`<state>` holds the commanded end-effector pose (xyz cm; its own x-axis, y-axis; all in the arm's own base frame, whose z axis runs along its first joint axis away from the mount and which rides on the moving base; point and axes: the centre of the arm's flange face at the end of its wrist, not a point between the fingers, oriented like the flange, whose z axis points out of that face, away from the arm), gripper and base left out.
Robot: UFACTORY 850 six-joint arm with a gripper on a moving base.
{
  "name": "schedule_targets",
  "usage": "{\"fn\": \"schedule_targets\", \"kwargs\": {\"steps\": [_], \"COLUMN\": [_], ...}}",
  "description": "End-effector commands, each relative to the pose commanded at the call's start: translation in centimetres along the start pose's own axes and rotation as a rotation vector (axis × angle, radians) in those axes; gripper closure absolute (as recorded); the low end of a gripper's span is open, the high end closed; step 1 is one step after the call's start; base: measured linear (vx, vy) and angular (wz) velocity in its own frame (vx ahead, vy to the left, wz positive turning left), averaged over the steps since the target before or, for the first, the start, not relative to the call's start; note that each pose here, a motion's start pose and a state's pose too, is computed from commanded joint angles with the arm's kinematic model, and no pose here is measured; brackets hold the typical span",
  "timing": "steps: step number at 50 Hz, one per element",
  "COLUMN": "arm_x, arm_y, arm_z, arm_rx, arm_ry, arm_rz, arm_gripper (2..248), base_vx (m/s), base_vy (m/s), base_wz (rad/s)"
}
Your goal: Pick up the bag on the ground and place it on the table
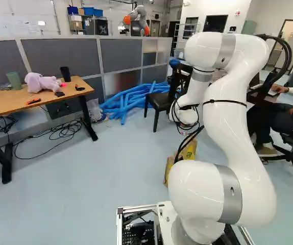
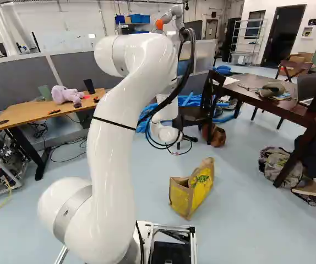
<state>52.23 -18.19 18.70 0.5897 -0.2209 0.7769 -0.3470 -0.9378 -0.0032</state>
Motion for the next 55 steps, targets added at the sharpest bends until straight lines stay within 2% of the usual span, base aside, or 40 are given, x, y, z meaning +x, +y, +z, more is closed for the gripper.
{"fn": "schedule_targets", "kwargs": {"steps": [55], "arm_x": [-3.3], "arm_y": [3.1], "arm_z": [12.1], "arm_rx": [-0.037], "arm_ry": [-0.178], "arm_rz": [0.036], "arm_gripper": [3], "base_vx": [0.000], "base_vy": [0.000], "base_wz": [0.000]}}
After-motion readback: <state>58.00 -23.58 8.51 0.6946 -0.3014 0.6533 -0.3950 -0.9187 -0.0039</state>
